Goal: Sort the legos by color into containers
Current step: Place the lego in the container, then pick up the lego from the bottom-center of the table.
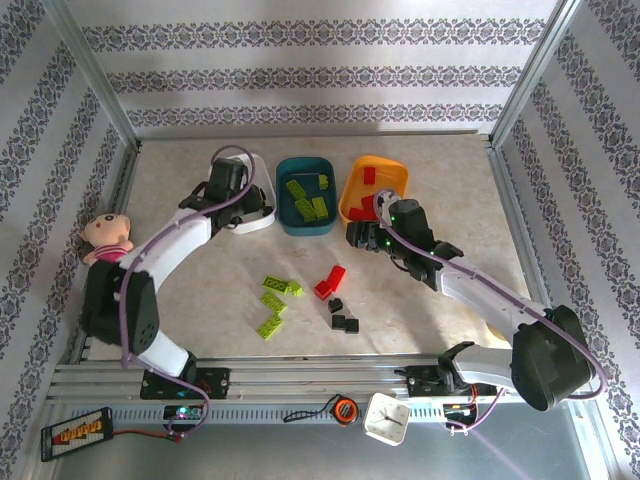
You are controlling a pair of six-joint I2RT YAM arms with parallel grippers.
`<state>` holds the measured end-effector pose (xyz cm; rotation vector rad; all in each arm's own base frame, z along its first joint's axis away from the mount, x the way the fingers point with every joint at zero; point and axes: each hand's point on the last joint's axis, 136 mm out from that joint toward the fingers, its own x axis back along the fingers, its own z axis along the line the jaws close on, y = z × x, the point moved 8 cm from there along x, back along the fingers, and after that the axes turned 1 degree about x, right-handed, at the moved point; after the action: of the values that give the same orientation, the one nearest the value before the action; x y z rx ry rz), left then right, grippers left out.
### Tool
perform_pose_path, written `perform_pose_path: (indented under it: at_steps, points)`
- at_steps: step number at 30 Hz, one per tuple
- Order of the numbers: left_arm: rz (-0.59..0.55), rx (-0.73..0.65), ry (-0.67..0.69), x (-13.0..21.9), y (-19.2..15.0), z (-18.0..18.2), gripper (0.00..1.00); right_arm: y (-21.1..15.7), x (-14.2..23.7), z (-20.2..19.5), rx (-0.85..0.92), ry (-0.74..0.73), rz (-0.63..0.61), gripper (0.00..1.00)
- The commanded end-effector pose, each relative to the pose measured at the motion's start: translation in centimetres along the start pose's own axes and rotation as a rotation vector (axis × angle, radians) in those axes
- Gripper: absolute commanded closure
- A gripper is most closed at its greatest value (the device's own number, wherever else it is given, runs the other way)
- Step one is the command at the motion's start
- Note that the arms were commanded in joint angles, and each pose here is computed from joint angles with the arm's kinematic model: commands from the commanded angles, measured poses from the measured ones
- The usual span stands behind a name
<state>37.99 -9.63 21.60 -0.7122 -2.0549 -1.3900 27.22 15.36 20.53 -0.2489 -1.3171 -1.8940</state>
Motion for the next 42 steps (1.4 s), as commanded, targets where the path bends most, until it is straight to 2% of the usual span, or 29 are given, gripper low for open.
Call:
perform_pose_path:
  at_steps: [1,7,10,14,19,21,30,36,42]
  points:
    - [-0.001,0.021,0.008,-2.2,2.0,0.7,0.77,-0.3,0.6,-0.1,-0.021,0.019,-0.009,0.28]
    - [0.047,0.038,0.061,-5.7,3.4,1.3,0.53,-1.6,0.8,-0.2,-0.023,0.028,0.023,0.27]
    - [0.041,0.058,0.047,-5.7,4.1,1.1,0.41,-2.3,0.9,-0.1,-0.018,0.037,0.048,0.26]
    - [-0.004,0.081,-0.031,-3.6,5.4,0.0,0.33,-3.3,1.0,0.3,-0.004,0.050,0.085,0.25]
    - [-0.063,0.123,-0.179,0.6,5.5,-1.2,0.20,-5.5,0.9,1.2,0.037,0.066,0.151,0.24]
    - [-0.069,0.140,-0.240,2.2,4.8,-1.5,0.02,-6.5,0.8,1.6,0.064,0.069,0.186,0.24]
    - [-0.074,0.244,-0.413,7.8,-2.7,0.1,0.00,-11.3,-0.1,3.4,0.195,0.049,0.332,0.23]
    - [-0.072,0.297,-0.400,9.7,-7.3,2.8,0.00,-13.5,-1.0,4.1,0.251,0.017,0.405,0.22]
    - [-0.040,0.328,-0.346,10.0,-10.5,4.8,0.00,-15.0,-2.2,3.9,0.285,-0.033,0.454,0.23]
